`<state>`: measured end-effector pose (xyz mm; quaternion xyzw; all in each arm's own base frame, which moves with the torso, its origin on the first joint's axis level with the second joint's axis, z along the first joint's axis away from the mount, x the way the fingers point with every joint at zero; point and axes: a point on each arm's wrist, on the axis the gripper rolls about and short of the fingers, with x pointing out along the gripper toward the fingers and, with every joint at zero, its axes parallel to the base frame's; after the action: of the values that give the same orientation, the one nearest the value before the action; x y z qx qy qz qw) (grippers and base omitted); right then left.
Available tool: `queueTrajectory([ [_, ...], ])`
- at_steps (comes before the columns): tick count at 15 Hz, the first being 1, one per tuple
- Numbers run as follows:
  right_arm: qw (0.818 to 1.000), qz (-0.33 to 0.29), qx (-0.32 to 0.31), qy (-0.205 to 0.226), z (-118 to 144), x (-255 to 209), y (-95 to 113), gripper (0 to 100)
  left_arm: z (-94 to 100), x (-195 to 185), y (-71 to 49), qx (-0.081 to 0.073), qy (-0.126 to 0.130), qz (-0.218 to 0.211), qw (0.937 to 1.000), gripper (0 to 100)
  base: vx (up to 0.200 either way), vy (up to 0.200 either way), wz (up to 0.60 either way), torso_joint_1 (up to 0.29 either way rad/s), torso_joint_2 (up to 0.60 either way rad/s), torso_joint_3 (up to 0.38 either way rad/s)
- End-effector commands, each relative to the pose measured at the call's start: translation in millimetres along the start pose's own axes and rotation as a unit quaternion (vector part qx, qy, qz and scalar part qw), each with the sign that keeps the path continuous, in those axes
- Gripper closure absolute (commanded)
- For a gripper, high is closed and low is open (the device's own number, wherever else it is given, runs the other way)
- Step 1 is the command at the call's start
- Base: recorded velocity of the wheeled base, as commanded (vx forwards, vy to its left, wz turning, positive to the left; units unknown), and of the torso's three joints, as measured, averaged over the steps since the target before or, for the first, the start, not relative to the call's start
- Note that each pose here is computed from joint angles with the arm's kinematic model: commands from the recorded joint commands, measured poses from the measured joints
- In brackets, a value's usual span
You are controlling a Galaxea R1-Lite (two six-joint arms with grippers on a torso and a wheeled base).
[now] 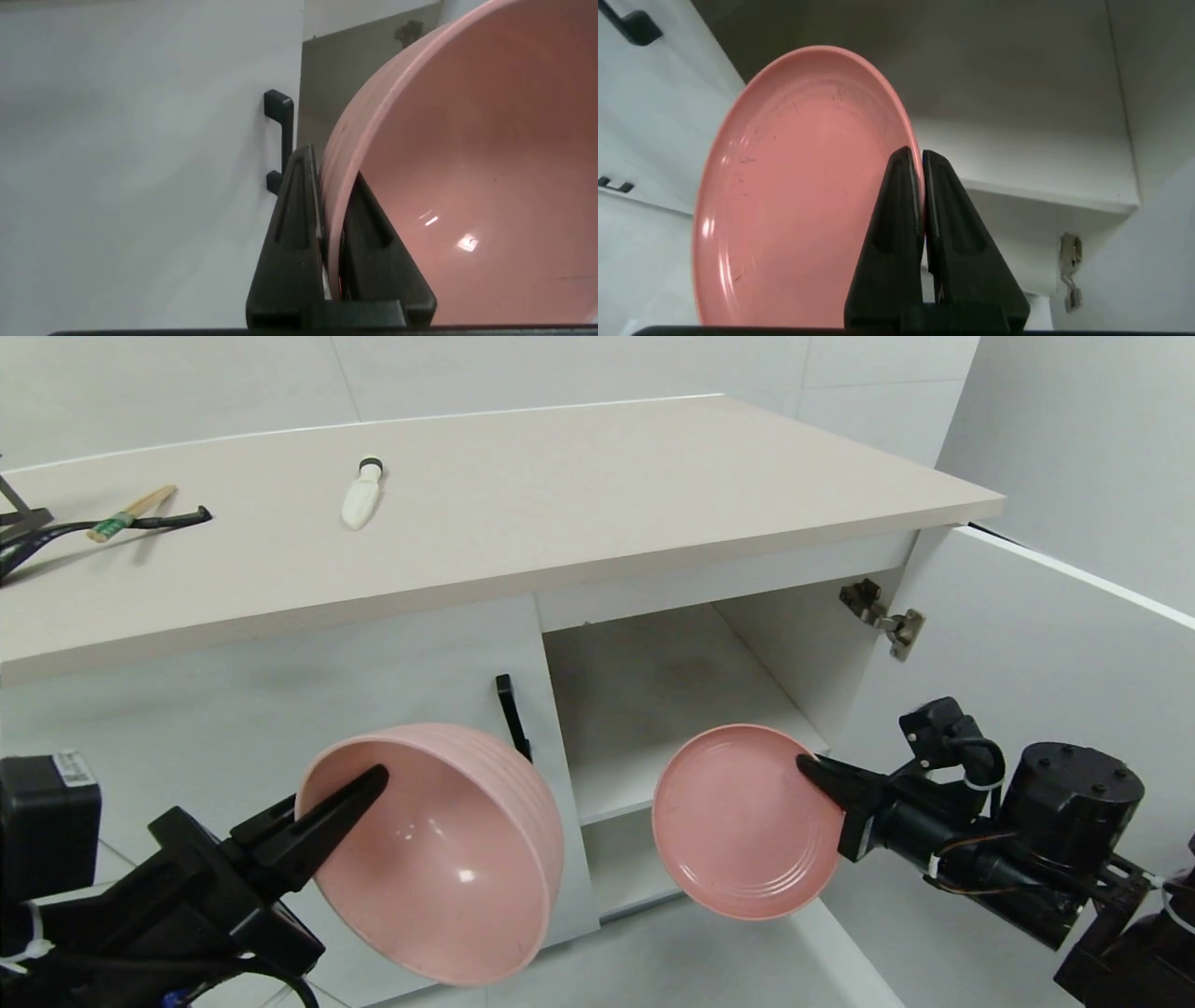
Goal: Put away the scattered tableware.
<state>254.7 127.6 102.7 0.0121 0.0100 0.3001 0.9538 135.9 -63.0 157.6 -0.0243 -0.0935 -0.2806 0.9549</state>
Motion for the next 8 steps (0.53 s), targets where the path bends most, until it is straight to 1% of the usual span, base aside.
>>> queueTrajectory([
  [1,1.0,0.001,0.002,0.01,-9.4,10.4,-1.3,100,0.3,-0.3,1.0,0.007,-0.001,0.003,1.0,100,0.2,0.0,0.0,0.002,0.0,0.002],
  [2,1.0,0.001,0.002,0.012,-10.7,10.9,-1.4,100,0.8,-0.6,0.7,0.012,-0.002,0.002,0.9999,100,0.0,0.0,0.0,0.0,0.0,0.0],
  [4,1.0,-0.001,0.004,0.012,-10.9,11.2,-2.0,100,1.4,-1.0,0.6,0.013,-0.004,0.002,0.9999,100,0.0,0.0,0.0,0.0,0.0,0.0],
  [5,1.0,-0.001,0.005,0.011,-10.2,11.3,-2.4,100,1.1,-0.8,0.4,0.019,-0.003,0.001,0.9998,100,0.0,0.0,0.0,0.0,0.0,0.0],
  [7,1.0,-0.002,0.012,0.009,-9.1,10.6,-2.3,100,0.0,0.0,0.5,0.037,0.0,0.002,0.9993,100,0.0,0.0,0.0,0.0,0.0,0.0],
  [8,1.0,-0.002,0.018,0.008,-8.8,10.8,-2.8,100,-0.3,0.2,0.6,0.041,0.001,0.002,0.9991,100,0.0,0.0,0.0,0.0,0.0,0.0],
])
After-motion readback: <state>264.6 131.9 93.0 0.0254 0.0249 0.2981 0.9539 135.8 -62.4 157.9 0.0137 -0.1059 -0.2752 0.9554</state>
